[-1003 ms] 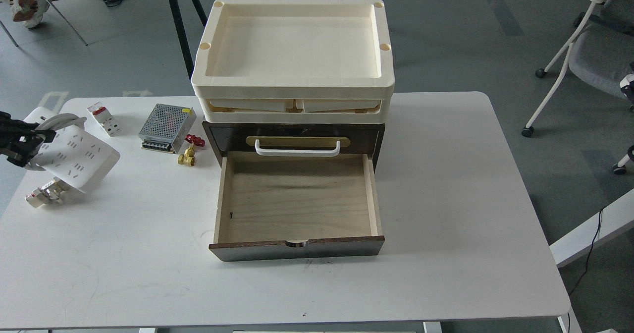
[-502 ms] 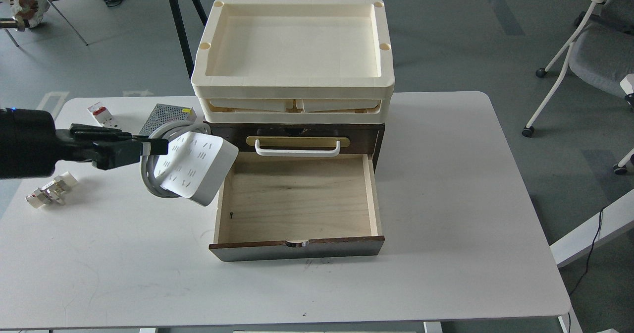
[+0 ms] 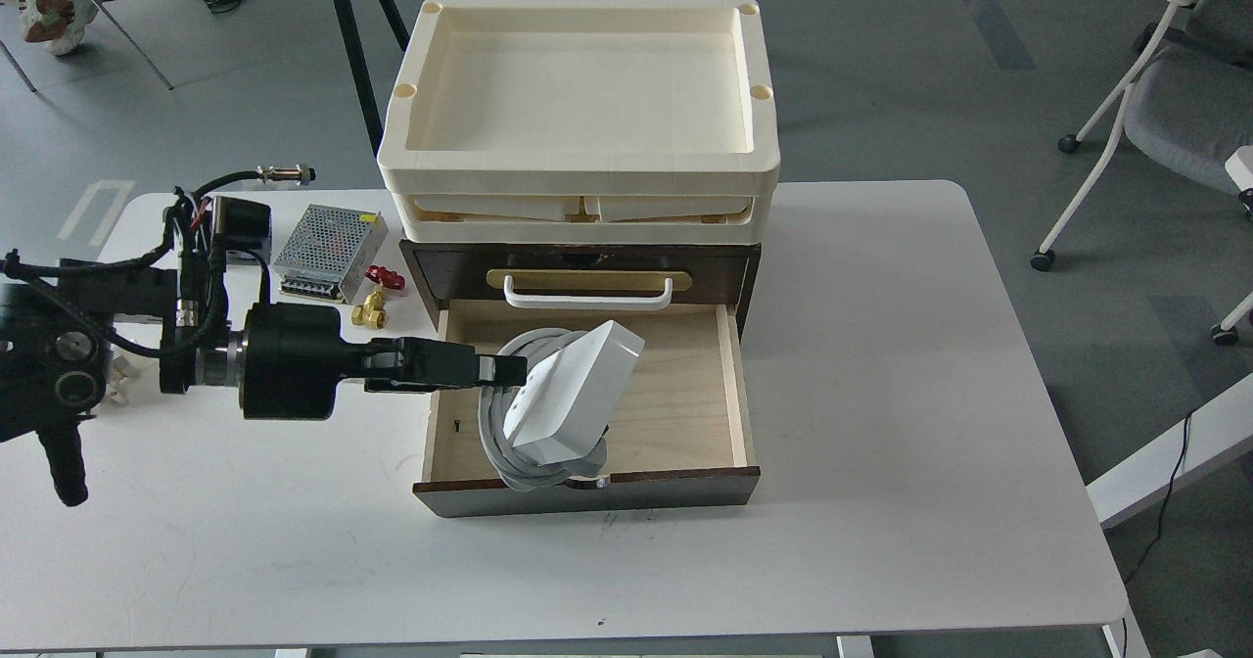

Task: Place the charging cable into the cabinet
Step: 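Lower the power strip and cable into the open wooden drawer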

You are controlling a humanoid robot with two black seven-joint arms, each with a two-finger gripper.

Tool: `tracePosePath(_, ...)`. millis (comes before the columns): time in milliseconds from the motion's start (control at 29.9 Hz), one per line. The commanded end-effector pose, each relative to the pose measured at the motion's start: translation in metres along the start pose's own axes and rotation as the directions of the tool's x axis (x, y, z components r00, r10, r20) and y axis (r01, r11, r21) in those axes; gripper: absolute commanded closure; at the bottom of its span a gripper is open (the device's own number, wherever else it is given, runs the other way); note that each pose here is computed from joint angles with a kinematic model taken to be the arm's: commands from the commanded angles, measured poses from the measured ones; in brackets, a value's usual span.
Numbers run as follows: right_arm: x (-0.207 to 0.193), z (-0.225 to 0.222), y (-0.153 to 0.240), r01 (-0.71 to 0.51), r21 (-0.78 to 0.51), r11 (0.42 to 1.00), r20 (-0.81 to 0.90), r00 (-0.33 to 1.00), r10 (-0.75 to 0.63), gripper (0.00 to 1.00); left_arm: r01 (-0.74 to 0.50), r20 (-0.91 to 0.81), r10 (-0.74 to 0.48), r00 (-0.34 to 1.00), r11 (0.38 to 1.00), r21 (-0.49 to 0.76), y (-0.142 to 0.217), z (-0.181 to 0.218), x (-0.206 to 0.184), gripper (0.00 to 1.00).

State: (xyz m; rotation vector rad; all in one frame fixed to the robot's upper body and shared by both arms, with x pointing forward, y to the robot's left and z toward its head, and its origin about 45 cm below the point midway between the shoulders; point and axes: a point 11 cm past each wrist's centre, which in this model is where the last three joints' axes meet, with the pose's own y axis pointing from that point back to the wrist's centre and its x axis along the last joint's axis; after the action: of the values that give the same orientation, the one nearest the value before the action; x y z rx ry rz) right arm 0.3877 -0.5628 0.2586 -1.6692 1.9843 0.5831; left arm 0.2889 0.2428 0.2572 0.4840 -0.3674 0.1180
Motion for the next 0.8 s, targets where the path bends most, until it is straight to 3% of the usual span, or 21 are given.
tracePosePath(0, 0.0, 0.0, 0.0, 0.0, 0.0, 1.0, 0.0, 1.0, 0.0, 0.0, -0.017, -0.014, 0.017, 1.0, 1.0, 0.012, -0.003, -0.009, 0.006, 0.99)
tracePosePath(368, 0.001, 0.001, 0.0, -0.001, -0.002, 1.0, -0.001, 1.0, 0.001, 0.0, -0.057, -0.065, 0.065, 0.996, 0.992, 0.114, -0.011, -0.061, 0.017, 0.99)
tracePosePath(769, 0.003, 0.002, 0.002, -0.007, -0.006, 1.0, -0.002, 1.0, 0.007, 0.0, -0.072, -0.1, 0.089, 0.991, 0.985, 0.159, -0.016, -0.086, 0.016, 0.99)
